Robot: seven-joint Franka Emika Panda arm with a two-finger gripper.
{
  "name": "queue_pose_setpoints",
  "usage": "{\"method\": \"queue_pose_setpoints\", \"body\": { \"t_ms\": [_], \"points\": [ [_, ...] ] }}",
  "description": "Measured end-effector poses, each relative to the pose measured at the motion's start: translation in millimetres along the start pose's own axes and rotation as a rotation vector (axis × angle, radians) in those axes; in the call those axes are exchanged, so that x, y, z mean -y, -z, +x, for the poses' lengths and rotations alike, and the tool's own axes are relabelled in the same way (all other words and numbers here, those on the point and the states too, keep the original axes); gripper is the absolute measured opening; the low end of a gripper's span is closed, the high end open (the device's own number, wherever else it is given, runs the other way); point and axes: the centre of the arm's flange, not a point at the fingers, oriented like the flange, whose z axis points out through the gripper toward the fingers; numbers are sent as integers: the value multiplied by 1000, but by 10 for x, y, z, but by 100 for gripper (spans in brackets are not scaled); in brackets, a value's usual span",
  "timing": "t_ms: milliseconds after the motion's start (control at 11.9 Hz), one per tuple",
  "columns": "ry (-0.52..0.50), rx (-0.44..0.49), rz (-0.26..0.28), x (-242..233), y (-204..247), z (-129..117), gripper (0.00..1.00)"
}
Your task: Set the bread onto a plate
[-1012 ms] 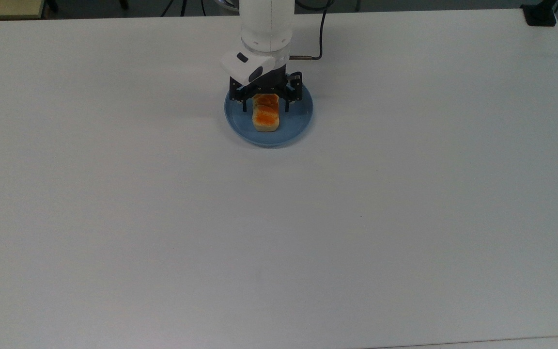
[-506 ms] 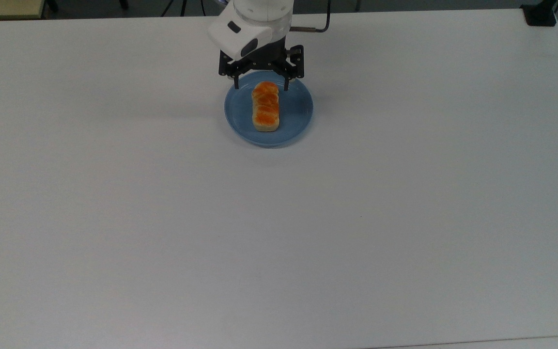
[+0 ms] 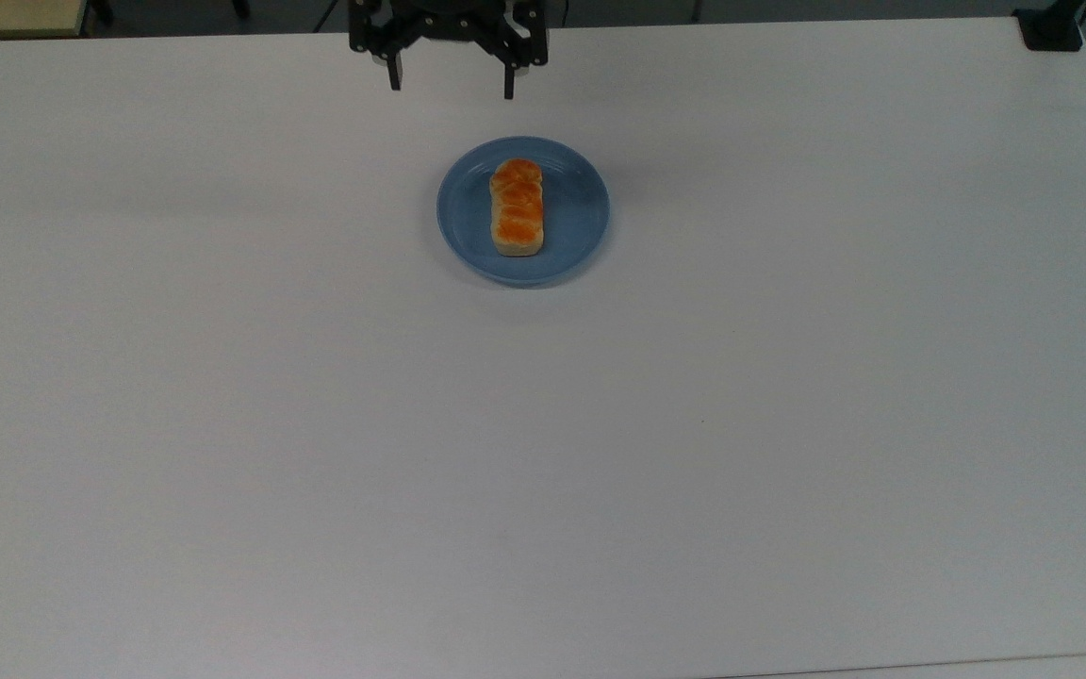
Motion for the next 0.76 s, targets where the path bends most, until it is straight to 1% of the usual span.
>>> {"method": "queue_pose_setpoints", "body": {
  "t_ms": [169,337,759],
  "points": [
    [-22,-25,2,-180,261,8,100],
    [-20,-33,2,-249,300,16,100],
    [-15,-33,-1,-250,314,13,100]
  ]
}}
